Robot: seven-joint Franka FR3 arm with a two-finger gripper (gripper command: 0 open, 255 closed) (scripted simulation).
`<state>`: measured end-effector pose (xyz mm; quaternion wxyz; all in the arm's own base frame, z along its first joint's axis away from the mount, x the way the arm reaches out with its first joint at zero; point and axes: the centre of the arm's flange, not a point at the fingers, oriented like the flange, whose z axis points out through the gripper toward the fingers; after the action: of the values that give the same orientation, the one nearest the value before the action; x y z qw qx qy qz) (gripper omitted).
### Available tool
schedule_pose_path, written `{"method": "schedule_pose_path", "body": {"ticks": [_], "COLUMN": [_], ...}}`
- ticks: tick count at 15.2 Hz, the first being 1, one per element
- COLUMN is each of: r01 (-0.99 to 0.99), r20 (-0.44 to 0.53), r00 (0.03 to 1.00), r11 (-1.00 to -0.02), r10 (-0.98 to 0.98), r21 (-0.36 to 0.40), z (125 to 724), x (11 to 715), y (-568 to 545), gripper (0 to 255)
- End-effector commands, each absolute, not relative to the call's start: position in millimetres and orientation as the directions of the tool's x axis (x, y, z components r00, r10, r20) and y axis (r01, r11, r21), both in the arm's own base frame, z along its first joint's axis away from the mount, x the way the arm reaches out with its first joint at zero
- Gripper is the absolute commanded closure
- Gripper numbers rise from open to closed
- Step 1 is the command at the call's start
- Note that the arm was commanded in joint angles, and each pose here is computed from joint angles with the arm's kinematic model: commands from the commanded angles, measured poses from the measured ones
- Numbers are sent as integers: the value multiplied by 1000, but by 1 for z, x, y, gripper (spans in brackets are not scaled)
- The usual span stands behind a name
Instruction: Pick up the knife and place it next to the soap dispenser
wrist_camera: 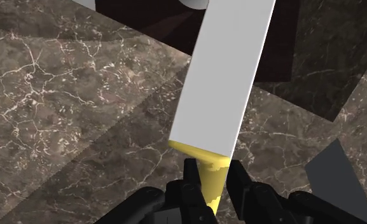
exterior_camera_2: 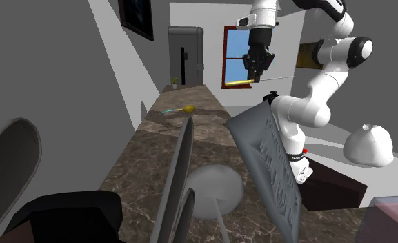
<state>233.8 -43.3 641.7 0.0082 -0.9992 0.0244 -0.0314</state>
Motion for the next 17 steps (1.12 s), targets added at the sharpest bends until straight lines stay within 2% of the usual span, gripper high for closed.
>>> {"method": "schedule_pose_path", "body": {"ticks": [1,17], "r01": [-49,-49], "r20": [62,62], "r00": [997,997], "r11": [-999,-999], "r10": [-50,-50], "r21": [-18,-18], "z": [645,645], "x": [224,161], "y": [-18,183], "gripper": [255,255]}}
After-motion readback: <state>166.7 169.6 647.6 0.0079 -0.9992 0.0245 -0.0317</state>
